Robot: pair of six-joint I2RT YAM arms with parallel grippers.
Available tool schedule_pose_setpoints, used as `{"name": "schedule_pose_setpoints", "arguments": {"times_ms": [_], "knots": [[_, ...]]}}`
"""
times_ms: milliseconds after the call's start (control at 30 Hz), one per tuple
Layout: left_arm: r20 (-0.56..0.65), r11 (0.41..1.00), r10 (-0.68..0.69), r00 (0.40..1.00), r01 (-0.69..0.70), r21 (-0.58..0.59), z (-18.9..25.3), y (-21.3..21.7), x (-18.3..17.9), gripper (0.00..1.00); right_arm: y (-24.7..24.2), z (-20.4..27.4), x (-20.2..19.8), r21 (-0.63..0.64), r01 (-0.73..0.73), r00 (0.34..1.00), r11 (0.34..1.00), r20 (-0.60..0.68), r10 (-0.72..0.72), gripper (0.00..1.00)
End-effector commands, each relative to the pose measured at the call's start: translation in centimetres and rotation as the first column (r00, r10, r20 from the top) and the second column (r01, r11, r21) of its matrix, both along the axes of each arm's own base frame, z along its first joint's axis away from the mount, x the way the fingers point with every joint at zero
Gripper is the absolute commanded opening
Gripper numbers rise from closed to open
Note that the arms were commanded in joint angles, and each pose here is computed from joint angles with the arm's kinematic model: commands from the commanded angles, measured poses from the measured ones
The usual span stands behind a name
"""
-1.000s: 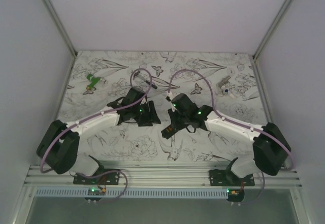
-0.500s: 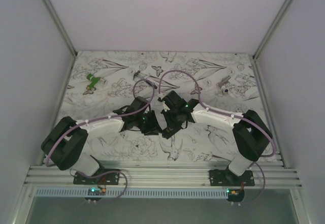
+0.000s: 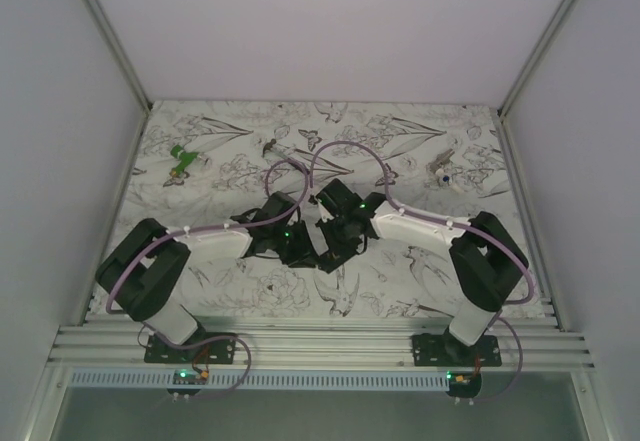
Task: Snap on the fuse box
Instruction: Adjust the fuse box base at the center of the board.
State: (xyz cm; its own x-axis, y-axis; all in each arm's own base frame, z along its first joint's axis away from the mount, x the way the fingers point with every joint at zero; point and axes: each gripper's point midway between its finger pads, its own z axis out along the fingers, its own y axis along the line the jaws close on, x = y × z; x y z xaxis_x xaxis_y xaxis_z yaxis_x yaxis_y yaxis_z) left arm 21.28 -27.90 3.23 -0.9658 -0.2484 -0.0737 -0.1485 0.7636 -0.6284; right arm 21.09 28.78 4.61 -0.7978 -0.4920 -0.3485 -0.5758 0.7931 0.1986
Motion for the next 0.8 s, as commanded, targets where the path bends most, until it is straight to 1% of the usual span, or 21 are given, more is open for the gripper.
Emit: {"name": "schedule_pose_setpoints", "arguments": {"times_ms": [0,167,300,367,433,533,600,767], "knots": [[-0.012,1.000,-0.010,1.000,0.009,-0.027,0.2,-0.9,0.1,0.25,0.3,-0.5,-0.3,-0.018,-0.014,1.000,1.000,-0.023,0.013,0.00],[-0.029,1.000,-0.007,1.000,0.006,-0.021,-0.4,-1.0,0.0,0.23,0.0,-1.5,-0.3,-0.052,-0.003,0.999,0.999,-0.038,0.001,0.00],[-0.034,1.000,-0.002,0.999,0.001,-0.016,-0.7,-1.0,0.1,0.22,-0.8,-2.8,-0.3,-0.122,0.013,0.999,0.992,-0.046,-0.019,0.00],[-0.037,1.000,-0.001,0.999,0.001,-0.016,-0.8,-1.0,0.1,0.21,-0.8,-3.0,-0.4,-0.129,0.007,0.999,0.992,-0.045,-0.013,0.00],[-0.033,1.000,0.002,0.999,-0.003,-0.016,-0.7,-1.0,0.2,0.21,-0.4,-2.1,-0.2,-0.108,-0.002,1.000,0.994,-0.017,0.000,0.00],[-0.023,1.000,0.008,1.000,-0.008,-0.015,-0.6,-0.8,0.2,0.21,0.7,0.5,0.4,-0.034,-0.009,0.998,0.999,0.054,0.011,0.00],[-0.019,1.000,0.015,1.000,-0.016,-0.012,-0.6,-0.6,0.4,0.21,1.3,1.9,0.7,0.010,-0.017,0.996,1.000,0.091,0.016,0.04],[-0.023,1.000,0.025,0.999,-0.025,-0.011,-0.7,-0.2,0.5,0.21,1.9,2.9,1.1,0.047,-0.021,0.992,0.999,0.123,0.015,0.05]]}}
